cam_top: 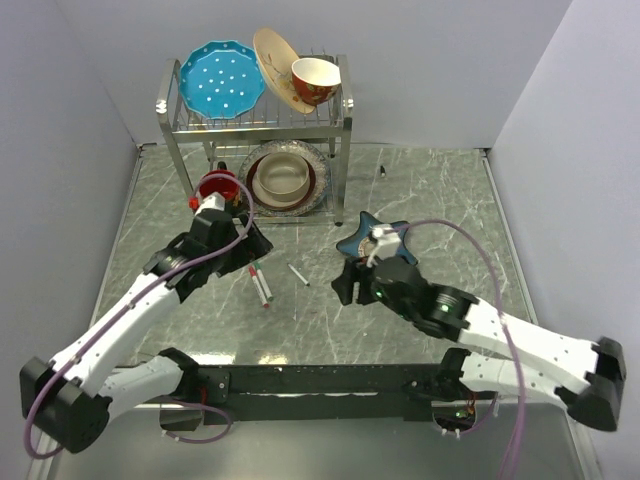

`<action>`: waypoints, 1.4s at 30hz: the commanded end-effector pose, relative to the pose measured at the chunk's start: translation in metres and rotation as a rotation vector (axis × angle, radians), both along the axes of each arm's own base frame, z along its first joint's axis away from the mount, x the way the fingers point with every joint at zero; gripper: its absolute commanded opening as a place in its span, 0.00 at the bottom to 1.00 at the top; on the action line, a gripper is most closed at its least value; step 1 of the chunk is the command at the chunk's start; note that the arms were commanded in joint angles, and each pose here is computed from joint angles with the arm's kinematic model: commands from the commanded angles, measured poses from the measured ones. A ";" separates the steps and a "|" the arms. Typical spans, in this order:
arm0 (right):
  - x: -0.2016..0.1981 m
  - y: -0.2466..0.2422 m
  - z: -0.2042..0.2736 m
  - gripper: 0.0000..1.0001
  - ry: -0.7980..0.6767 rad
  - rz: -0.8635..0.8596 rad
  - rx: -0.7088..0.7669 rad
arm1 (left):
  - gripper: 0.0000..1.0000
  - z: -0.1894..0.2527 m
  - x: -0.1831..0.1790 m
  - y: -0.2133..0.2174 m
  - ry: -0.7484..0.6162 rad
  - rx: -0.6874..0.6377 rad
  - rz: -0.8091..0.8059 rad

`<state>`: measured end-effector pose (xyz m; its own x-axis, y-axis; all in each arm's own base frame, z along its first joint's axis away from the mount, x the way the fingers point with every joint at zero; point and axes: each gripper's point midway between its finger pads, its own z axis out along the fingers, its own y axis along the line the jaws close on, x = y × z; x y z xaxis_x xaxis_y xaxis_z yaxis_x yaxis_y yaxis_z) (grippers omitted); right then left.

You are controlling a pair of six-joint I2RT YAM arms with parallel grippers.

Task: Insert the pens into the pen caps

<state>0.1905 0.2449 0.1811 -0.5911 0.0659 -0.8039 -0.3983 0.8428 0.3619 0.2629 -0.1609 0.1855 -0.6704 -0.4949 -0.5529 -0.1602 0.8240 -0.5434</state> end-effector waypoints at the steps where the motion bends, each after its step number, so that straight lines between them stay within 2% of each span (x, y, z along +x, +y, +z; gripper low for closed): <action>1: 0.028 0.036 0.015 0.73 -0.065 0.063 -0.058 | 0.95 0.042 -0.005 0.006 -0.180 -0.020 -0.043; 6: 0.055 0.066 0.016 0.67 -0.079 0.129 -0.147 | 0.96 0.054 -0.019 0.021 -0.253 0.005 -0.050; 8: 0.065 0.074 -0.004 0.66 -0.045 0.130 -0.204 | 0.96 0.052 -0.024 0.025 -0.265 0.018 -0.057; 15: 0.105 0.099 -0.041 0.50 0.036 0.129 -0.294 | 0.96 0.055 -0.041 0.042 -0.341 0.029 -0.043; 26: 0.116 0.126 -0.105 0.44 0.157 0.191 -0.403 | 0.96 0.097 -0.066 0.070 -0.531 -0.050 0.048; 37: 0.124 0.130 -0.148 0.41 0.218 0.202 -0.503 | 0.97 0.106 -0.073 0.079 -0.587 -0.074 0.078; 42: 0.120 0.125 -0.163 0.29 0.247 0.193 -0.545 | 0.96 0.105 -0.073 0.076 -0.580 -0.069 0.058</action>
<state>0.3082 0.3704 0.0209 -0.7267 -0.4253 -0.5395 -0.5226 0.8520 0.0324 0.1877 -0.0851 0.2858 -0.2563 -0.5792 -0.7738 0.1191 0.7755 -0.6200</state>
